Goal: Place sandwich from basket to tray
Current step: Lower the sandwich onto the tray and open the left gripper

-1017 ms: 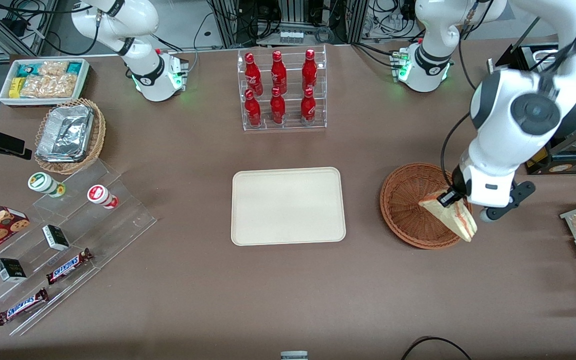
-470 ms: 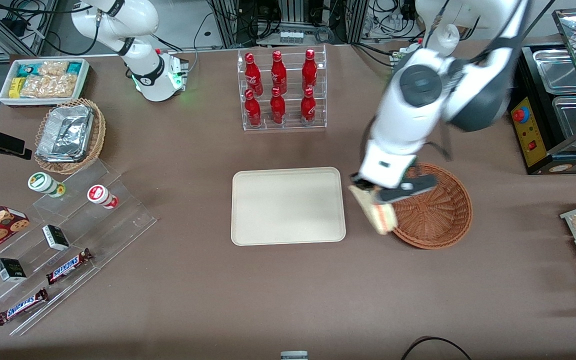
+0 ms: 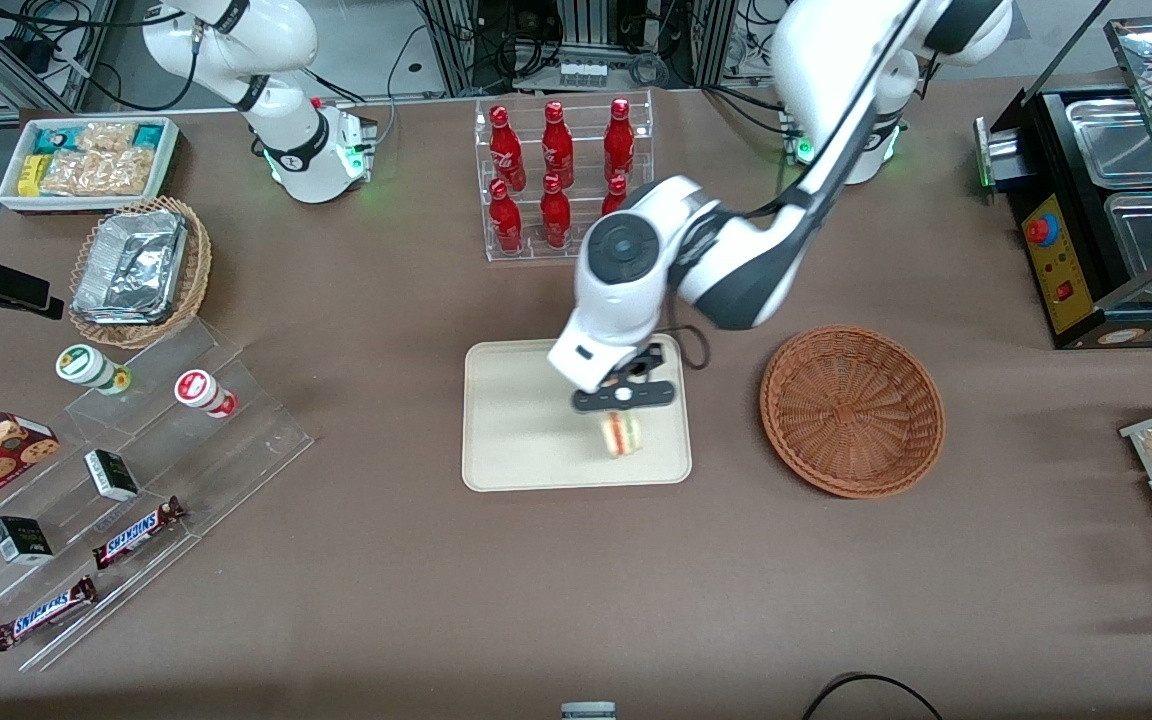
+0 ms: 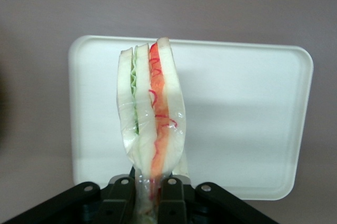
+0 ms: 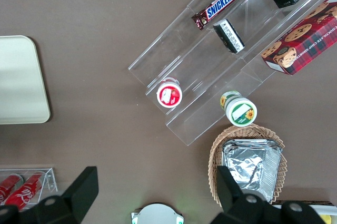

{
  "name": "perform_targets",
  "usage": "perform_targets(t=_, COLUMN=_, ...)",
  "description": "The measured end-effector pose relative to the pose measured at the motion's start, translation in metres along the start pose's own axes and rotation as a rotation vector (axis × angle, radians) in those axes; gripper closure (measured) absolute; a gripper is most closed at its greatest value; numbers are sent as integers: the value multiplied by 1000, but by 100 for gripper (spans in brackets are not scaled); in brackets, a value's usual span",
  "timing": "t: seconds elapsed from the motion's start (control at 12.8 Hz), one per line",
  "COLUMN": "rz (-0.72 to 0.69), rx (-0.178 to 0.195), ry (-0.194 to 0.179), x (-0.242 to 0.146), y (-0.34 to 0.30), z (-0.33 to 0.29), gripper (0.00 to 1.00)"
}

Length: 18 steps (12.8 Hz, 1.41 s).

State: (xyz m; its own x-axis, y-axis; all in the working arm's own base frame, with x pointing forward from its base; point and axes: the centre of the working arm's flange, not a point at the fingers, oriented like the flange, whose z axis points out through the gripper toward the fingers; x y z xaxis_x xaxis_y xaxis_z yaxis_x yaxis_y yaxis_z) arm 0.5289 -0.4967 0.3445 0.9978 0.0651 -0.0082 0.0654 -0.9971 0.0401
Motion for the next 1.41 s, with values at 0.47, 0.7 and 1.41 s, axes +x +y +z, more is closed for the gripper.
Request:
perform_targets(t=0.47, rz=79, rx=15, ry=2, x=-23, y=32, z=83, gripper=85)
perform_targets(t=0.7, rz=114, rx=48, ry=-1, x=-26, y=31, z=106, gripper=85)
perform_targets(t=1.41, rz=143, rx=37, ry=28, x=-25, y=40, z=97, gripper=23)
